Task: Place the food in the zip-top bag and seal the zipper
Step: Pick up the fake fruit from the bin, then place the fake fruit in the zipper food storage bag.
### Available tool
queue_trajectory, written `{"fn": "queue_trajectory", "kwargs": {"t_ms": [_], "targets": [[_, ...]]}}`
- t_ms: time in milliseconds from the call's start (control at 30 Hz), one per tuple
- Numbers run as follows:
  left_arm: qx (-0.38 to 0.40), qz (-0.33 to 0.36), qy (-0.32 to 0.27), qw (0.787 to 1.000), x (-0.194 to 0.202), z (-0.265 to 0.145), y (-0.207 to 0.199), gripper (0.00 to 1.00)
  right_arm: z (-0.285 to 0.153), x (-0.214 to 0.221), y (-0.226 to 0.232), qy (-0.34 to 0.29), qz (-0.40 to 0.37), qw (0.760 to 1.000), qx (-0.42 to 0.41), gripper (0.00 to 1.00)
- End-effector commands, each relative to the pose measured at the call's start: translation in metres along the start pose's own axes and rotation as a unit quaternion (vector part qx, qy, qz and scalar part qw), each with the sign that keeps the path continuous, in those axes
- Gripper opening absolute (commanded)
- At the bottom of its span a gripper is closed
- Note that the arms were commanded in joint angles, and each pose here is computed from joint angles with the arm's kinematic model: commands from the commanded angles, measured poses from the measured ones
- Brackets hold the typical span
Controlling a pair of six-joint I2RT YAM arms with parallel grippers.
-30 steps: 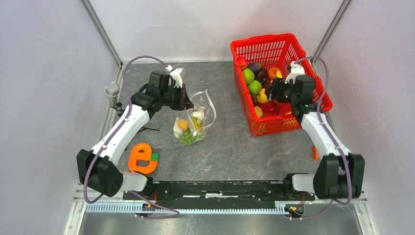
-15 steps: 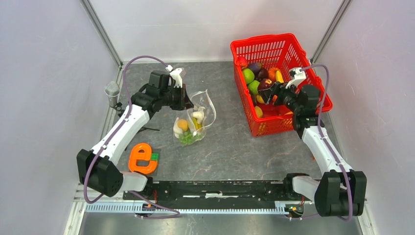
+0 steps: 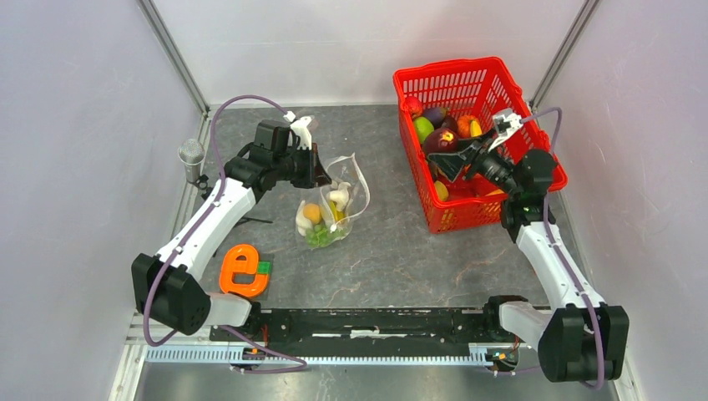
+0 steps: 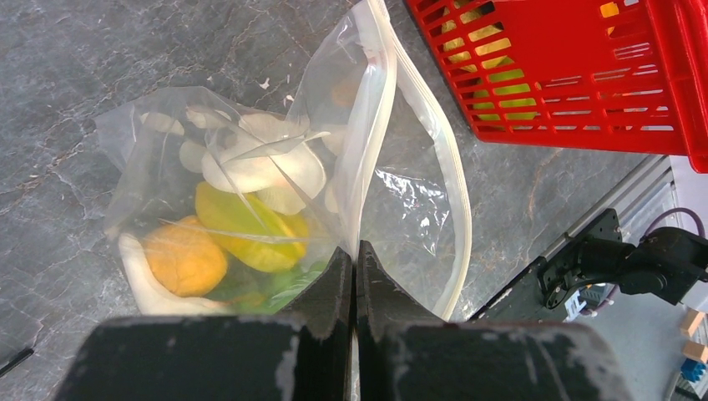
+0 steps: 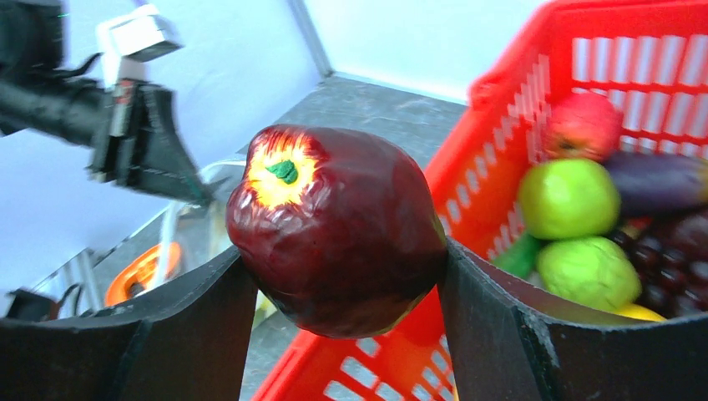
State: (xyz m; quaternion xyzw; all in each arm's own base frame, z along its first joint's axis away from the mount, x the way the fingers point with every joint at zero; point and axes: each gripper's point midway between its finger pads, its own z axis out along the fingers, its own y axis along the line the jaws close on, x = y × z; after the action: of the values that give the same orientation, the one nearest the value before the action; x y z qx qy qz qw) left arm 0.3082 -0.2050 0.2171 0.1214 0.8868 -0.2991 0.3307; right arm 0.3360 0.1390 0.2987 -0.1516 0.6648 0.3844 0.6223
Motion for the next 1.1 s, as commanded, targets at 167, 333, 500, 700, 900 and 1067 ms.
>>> {"fn": "queue_trajectory", "kwargs": {"t_ms": [167, 333, 500, 700, 900, 1067], "targets": [[0.018, -0.005, -0.020, 1.000, -0.012, -0.002, -0.009, 0.02, 0.030, -0.007, 0.091, 0.032, -0.072, 0.985, -0.152, 0.46], [0.019, -0.005, -0.023, 1.000, -0.012, -0.003, -0.010, 0.02, 0.051, 0.009, 0.120, 0.063, -0.086, 0.977, -0.187, 0.46], [0.028, -0.007, -0.026, 0.999, -0.013, -0.003, -0.014, 0.02, 0.074, 0.035, 0.128, 0.109, -0.114, 0.973, -0.167, 0.47], [0.024, -0.002, -0.034, 0.999, -0.015, -0.007, -0.014, 0.02, 0.106, 0.084, 0.126, 0.202, -0.141, 0.961, -0.128, 0.48], [0.019, 0.000, -0.044, 0.999, -0.017, -0.012, -0.013, 0.02, 0.123, 0.119, 0.123, 0.248, -0.144, 0.952, -0.108, 0.54], [0.014, -0.001, -0.049, 0.999, -0.017, -0.012, -0.011, 0.02, 0.125, 0.129, 0.129, 0.265, -0.149, 0.946, -0.117, 0.69]]}}
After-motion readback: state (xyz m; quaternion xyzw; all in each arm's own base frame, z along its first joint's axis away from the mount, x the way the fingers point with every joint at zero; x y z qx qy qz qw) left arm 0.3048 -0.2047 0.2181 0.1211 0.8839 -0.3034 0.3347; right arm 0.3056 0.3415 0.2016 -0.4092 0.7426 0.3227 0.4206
